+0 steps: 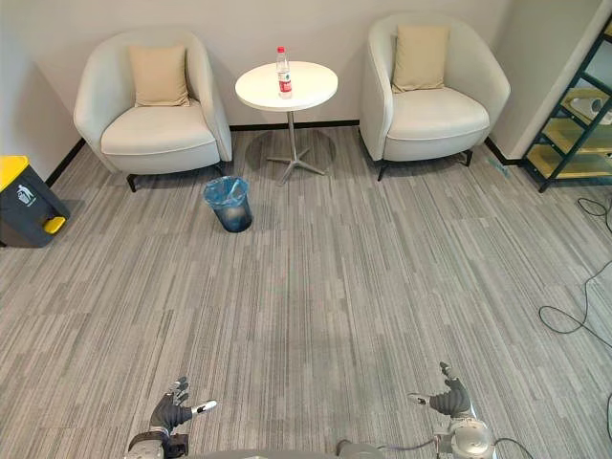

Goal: Gather rubbish on tea table into small bin, then transfer packed bag to large trash can.

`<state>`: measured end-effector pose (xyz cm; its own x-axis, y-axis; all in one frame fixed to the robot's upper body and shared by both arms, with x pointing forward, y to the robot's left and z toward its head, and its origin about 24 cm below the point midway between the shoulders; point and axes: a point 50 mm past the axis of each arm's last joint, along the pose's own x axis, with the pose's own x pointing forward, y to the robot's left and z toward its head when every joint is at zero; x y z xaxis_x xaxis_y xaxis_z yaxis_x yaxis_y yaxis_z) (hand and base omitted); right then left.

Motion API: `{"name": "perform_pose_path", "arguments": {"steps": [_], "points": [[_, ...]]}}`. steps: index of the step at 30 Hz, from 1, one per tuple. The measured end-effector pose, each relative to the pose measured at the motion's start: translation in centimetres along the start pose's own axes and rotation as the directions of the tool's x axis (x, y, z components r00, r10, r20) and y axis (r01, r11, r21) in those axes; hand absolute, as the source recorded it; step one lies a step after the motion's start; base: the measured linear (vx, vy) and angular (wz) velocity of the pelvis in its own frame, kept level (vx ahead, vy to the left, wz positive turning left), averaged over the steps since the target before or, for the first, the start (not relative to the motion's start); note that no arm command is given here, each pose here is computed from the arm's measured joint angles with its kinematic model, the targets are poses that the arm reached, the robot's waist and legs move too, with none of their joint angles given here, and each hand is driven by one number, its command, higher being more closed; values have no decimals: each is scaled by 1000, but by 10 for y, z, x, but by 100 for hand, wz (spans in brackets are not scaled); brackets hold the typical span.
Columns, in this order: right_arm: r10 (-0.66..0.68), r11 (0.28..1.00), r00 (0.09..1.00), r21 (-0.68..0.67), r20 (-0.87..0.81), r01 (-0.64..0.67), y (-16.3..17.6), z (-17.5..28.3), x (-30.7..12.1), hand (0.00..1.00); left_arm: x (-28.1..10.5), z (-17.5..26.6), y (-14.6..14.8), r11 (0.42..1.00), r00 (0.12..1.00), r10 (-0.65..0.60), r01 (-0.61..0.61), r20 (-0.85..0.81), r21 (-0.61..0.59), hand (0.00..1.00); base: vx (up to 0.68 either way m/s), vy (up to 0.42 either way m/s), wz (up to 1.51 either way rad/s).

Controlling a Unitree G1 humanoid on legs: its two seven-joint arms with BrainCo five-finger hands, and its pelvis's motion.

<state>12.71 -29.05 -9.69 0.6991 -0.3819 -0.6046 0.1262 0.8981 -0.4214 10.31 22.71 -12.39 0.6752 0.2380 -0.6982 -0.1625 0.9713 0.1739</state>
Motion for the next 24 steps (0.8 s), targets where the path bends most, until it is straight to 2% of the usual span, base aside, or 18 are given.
{"name": "perform_pose_path", "arguments": {"steps": [9, 24], "points": [[-36, 997, 999, 64, -5, 36, -8, 0, 1, 0, -1, 6, 2, 1000, 1000, 6, -6, 29, -9, 0, 0, 0, 0], [-27, 984, 999, 174, -18, 29, 2, 10, 10, 0, -1, 8, 0, 999, 999, 11, -10, 35, -31, 0, -8, 3, -8]]}}
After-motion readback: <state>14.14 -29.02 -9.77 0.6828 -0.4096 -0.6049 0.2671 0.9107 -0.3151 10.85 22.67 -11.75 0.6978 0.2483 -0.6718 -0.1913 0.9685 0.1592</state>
